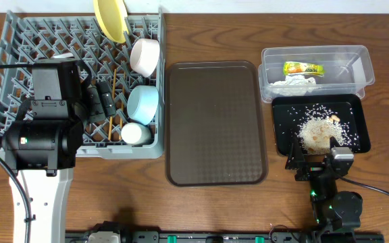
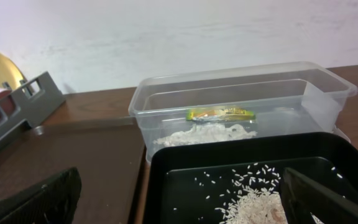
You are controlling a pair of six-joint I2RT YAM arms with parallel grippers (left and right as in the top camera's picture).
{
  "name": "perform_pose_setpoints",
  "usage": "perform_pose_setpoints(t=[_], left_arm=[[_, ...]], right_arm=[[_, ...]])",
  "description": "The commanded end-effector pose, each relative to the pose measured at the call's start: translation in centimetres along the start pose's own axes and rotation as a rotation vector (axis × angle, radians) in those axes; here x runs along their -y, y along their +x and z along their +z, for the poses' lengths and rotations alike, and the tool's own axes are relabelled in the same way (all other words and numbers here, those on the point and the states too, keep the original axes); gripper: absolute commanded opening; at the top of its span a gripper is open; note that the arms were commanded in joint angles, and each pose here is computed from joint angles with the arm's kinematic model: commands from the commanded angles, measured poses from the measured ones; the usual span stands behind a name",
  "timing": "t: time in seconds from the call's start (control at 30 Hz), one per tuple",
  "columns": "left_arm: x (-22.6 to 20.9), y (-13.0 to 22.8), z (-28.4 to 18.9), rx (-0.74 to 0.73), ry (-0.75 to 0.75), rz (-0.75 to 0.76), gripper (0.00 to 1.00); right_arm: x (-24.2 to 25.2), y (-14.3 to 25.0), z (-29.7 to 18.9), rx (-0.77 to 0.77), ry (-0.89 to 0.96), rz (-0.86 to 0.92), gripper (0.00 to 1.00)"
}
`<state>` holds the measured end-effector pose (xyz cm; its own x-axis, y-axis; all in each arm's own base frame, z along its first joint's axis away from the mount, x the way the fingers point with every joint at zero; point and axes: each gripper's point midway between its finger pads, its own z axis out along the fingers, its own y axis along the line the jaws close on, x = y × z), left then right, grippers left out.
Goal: Sort waste into correct bins and load items into the dishwasher
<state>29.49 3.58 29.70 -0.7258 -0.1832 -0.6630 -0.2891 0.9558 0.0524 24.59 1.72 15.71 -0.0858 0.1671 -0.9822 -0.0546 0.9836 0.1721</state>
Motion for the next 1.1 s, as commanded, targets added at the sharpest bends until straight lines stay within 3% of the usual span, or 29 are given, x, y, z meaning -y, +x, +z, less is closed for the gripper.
perform_pose_setpoints(t=[0.0, 1.07], left_arm=[[-0.04, -0.22, -0.13, 0.005, -0.001, -0.008, 0.96], [-0.14, 0.07, 0.03, -0.002, -0.006, -0.007, 0.96]], right_arm=[[-0.49, 0.16, -0.03, -0.004, -0.025, -0.034, 0.99], [-0.49, 0.15, -0.03, -0.004, -0.025, -0.034, 0.99]])
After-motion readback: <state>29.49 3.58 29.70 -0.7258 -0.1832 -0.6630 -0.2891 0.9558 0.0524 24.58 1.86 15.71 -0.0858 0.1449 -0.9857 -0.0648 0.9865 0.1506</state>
